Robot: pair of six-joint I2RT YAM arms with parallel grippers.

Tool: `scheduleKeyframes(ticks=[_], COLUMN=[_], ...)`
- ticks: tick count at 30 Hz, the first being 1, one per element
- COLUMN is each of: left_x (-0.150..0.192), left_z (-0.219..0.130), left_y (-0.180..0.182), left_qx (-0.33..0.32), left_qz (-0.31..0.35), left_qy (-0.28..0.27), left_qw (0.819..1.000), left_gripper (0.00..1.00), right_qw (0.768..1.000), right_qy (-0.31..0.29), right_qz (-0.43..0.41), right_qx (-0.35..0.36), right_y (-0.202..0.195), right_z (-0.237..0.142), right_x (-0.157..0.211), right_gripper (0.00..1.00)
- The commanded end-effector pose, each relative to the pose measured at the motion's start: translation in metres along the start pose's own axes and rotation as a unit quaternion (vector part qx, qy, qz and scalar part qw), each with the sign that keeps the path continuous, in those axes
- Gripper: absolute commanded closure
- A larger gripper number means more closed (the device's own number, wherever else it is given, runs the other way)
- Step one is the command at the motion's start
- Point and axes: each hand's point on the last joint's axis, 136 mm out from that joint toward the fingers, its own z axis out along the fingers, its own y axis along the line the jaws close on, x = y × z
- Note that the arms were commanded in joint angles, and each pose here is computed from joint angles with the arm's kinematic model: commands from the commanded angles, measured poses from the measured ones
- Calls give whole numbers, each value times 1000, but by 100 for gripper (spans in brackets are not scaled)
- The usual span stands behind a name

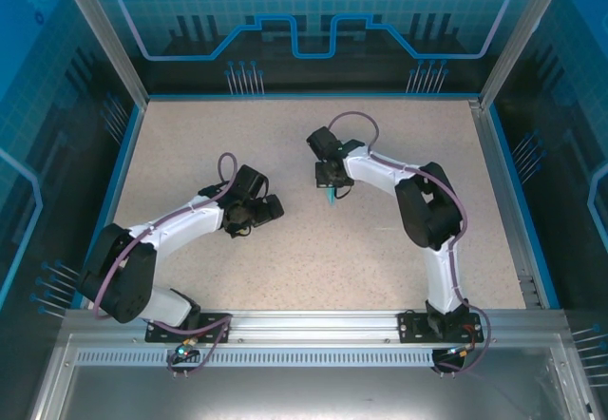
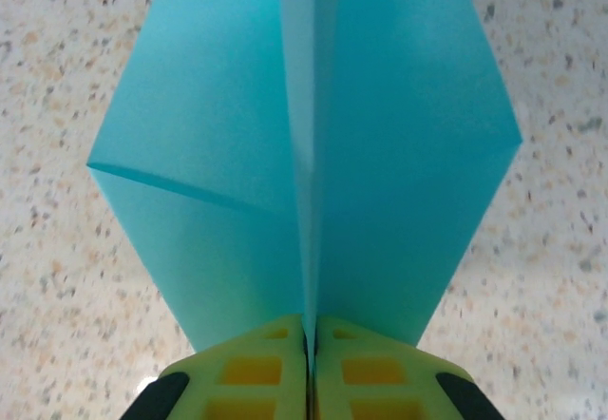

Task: Fold a paper plane with a square sheet of paper (pick it up from the middle)
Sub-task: Move the paper plane to the center of the table.

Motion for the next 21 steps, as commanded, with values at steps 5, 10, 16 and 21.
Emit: scheduleKeyframes(ticks=[5, 10, 16, 21], left_x=[3, 4, 5, 5], left_z=[4, 5, 6, 7], left_y=[12, 12, 13, 13], left_qx=[-21, -21, -23, -24], left_qz=[7, 6, 7, 6], left_qy=[9, 11, 13, 14], left_qw=[1000, 1000, 1000, 1000], left_gripper=[1, 2, 1, 1], right_qw=[999, 998, 998, 996], right_qy=[36, 48, 61, 79], right_qz=[-13, -11, -8, -6], right_qx=[19, 25, 32, 39], right_y=[-4, -4, -5, -7], right_z=[22, 31, 41, 55], right_x=[6, 10, 20, 38], right_gripper=[90, 86, 83, 83])
